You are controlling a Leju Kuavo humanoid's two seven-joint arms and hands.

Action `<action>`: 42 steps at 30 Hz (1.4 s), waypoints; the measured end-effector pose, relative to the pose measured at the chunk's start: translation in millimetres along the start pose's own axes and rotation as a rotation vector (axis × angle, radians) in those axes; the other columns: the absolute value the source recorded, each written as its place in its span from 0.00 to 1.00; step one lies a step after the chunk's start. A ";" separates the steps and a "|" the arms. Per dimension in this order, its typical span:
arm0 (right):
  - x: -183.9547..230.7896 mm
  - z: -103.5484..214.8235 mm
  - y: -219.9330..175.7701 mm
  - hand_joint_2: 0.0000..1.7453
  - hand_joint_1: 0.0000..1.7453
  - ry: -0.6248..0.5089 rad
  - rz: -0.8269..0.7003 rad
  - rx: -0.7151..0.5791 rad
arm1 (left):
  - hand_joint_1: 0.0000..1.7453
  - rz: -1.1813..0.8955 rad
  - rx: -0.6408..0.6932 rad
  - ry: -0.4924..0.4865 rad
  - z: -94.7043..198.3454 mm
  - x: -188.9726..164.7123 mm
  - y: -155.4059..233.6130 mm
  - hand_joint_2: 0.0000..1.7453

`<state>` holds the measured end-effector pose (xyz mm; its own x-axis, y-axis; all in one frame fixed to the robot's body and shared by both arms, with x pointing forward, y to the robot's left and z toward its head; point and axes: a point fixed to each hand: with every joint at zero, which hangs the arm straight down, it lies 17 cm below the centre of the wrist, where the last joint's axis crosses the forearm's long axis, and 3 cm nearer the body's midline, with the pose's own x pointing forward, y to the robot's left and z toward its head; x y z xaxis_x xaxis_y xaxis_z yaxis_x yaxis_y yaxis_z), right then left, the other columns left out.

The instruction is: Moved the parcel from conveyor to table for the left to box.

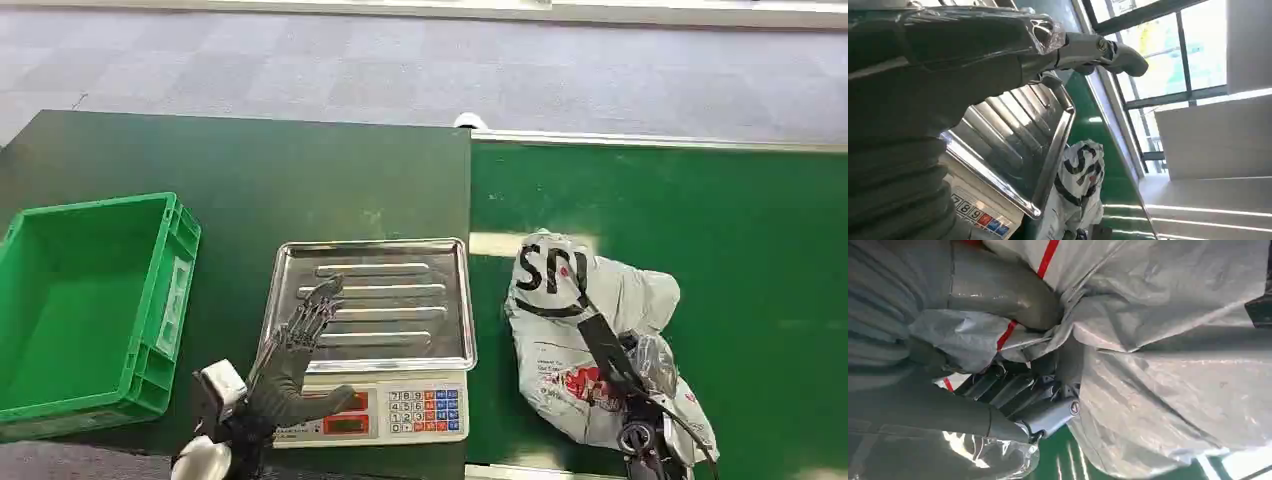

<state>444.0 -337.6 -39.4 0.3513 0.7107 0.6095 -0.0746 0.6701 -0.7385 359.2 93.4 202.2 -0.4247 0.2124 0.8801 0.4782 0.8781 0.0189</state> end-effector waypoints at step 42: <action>271.3 85.0 -162.4 1.00 1.00 -0.925 -0.048 -0.361 | 0.00 -0.026 0.128 -0.134 -3.5 15.4 37.7 1.00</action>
<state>472.0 -235.4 270.4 -0.5315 0.6745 0.5125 0.2629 0.7065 -0.6571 373.4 128.2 218.1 -0.5384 0.2372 0.8086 0.3679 0.9294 -0.0277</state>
